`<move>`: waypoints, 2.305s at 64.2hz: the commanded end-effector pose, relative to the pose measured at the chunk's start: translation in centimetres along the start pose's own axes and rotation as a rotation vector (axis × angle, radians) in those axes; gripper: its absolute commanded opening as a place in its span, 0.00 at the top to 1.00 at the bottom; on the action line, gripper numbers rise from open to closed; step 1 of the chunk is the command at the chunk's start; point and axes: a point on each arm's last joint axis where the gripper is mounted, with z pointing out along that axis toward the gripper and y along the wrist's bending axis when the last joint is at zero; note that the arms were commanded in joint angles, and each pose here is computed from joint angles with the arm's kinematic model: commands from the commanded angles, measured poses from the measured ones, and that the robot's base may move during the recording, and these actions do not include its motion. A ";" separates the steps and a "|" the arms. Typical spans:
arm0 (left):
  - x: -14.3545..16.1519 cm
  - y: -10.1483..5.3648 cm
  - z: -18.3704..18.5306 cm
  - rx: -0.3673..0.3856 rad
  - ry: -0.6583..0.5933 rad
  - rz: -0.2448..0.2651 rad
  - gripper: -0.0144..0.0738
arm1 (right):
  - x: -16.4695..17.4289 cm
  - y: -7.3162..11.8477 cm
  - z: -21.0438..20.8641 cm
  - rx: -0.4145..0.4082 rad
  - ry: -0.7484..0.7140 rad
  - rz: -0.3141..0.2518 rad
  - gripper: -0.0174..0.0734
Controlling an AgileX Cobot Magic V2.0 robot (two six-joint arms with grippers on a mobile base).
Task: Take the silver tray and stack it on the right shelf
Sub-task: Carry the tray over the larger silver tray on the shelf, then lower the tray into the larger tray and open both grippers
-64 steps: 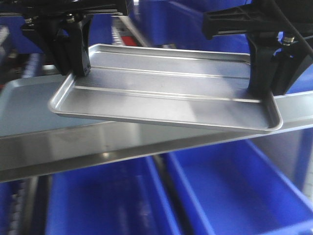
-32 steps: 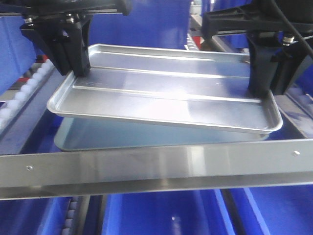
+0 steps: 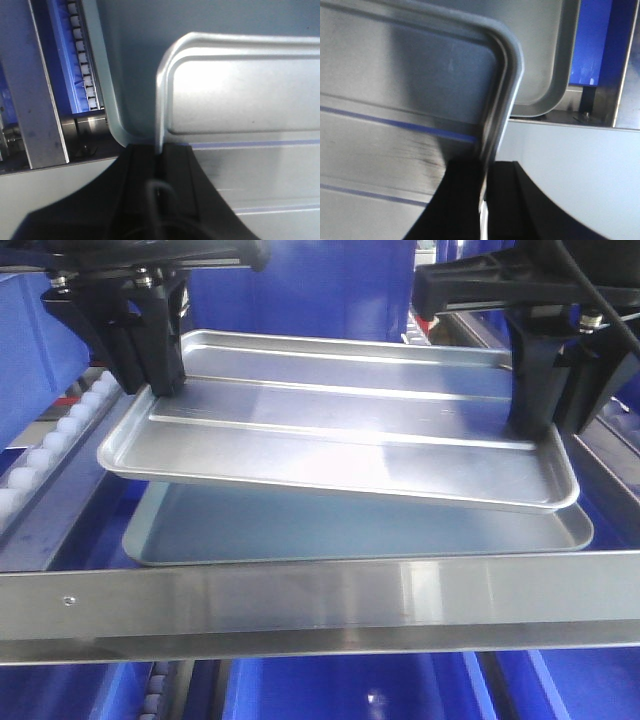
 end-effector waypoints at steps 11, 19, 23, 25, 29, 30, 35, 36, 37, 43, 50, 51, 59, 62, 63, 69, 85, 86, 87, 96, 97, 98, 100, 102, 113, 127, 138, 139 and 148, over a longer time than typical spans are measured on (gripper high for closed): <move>-0.8 -0.7 -2.6 0.091 -0.116 -0.008 0.94 | -0.8 0.4 -2.0 -0.068 -0.101 -0.031 0.75; -0.8 -0.7 -2.6 0.091 -0.116 -0.008 0.94 | -0.8 0.4 -2.0 -0.068 -0.101 -0.031 0.75; -0.8 -0.7 -2.6 0.091 -0.116 -0.008 0.94 | -0.8 0.4 -2.0 -0.068 -0.101 -0.031 0.75; -0.8 -0.7 -2.6 0.091 -0.116 -0.008 0.94 | -0.8 0.4 -2.0 -0.068 -0.101 -0.031 0.75; -0.8 -0.7 -2.6 0.091 -0.116 -0.008 0.94 | -0.8 0.4 -2.0 -0.068 -0.101 -0.031 0.75; -0.8 -0.7 -2.6 0.091 -0.116 -0.008 0.94 | -0.8 0.4 -2.0 -0.068 -0.101 -0.031 0.75; -0.8 -0.7 -2.6 0.091 -0.116 -0.008 0.94 | -0.8 0.4 -2.0 -0.068 -0.101 -0.031 0.75; -0.8 -0.7 -2.6 0.091 -0.116 -0.008 0.94 | -0.8 0.4 -2.0 -0.068 -0.101 -0.031 0.75; -0.8 -0.7 -2.6 0.091 -0.116 -0.008 0.94 | -0.8 0.4 -2.0 -0.068 -0.101 -0.031 0.75; -0.8 -0.7 -2.6 0.091 -0.116 -0.008 0.94 | -0.8 0.4 -2.0 -0.068 -0.101 -0.031 0.75; -0.8 -0.7 -2.6 0.091 -0.116 -0.008 0.94 | -0.8 0.4 -2.0 -0.068 -0.101 -0.031 0.75; -0.8 -0.7 -2.6 0.091 -0.116 -0.008 0.94 | -0.8 0.4 -2.0 -0.068 -0.101 -0.031 0.75; -0.8 -0.7 -2.6 0.091 -0.116 -0.008 0.94 | -0.8 0.4 -2.0 -0.068 -0.102 -0.031 0.75; -0.8 -0.7 -2.6 0.091 -0.116 -0.008 0.94 | -0.9 0.4 -2.1 -0.071 -0.105 -0.031 0.75; -0.8 -0.7 -2.6 0.091 -0.116 -0.008 0.94 | -0.9 0.4 -2.1 -0.072 -0.107 -0.031 0.75; -1.0 -0.7 -2.6 0.083 -0.133 0.000 0.94 | -1.0 0.5 -2.1 -0.079 -0.117 -0.031 0.75; -2.0 -0.6 -2.9 0.083 -0.242 0.042 0.94 | -1.9 0.1 -2.7 -0.078 -0.162 -0.023 0.75; -2.1 -0.7 -2.9 0.084 -0.248 0.043 0.94 | -2.1 0.0 -2.8 -0.076 -0.166 -0.018 0.75; -2.1 -0.7 -3.0 0.088 -0.255 0.043 0.94 | -2.2 -0.1 -2.9 -0.075 -0.172 -0.018 0.75; -2.8 -1.1 -3.2 0.131 -0.327 0.046 0.94 | -4.3 -1.9 -4.2 -0.056 -0.232 -0.012 0.75; -2.9 -1.2 -3.2 0.136 -0.340 0.048 0.94 | -4.6 -2.1 -4.2 -0.052 -0.236 -0.011 0.75; -3.0 -1.2 -3.1 0.135 -0.347 0.053 0.94 | -4.8 -2.3 -4.3 -0.049 -0.242 -0.009 0.75; -3.1 -1.2 -3.0 0.134 -0.363 0.061 0.94 | -5.3 -2.8 -4.4 -0.040 -0.249 0.000 0.75; -3.3 -1.3 -2.9 0.134 -0.374 0.066 0.94 | -5.7 -3.2 -4.6 -0.034 -0.254 0.007 0.75; -3.7 -2.0 -0.2 0.126 -0.343 0.079 0.94 | -7.2 -4.4 -3.3 0.011 -0.229 -0.028 0.75; -4.3 -1.9 4.9 0.097 -0.229 0.028 0.94 | -8.5 -4.0 0.4 0.021 -0.196 -0.055 0.75; -5.5 -0.8 7.4 0.100 -0.159 -0.077 0.94 | -9.0 -3.4 3.4 0.027 -0.158 -0.067 0.75; -5.6 -0.6 7.6 0.097 -0.146 -0.089 0.94 | -9.1 -3.4 3.6 0.027 -0.156 -0.068 0.75; -5.9 0.3 8.7 0.049 -0.066 -0.108 0.94 | -9.2 -3.2 4.6 0.027 -0.147 -0.072 0.74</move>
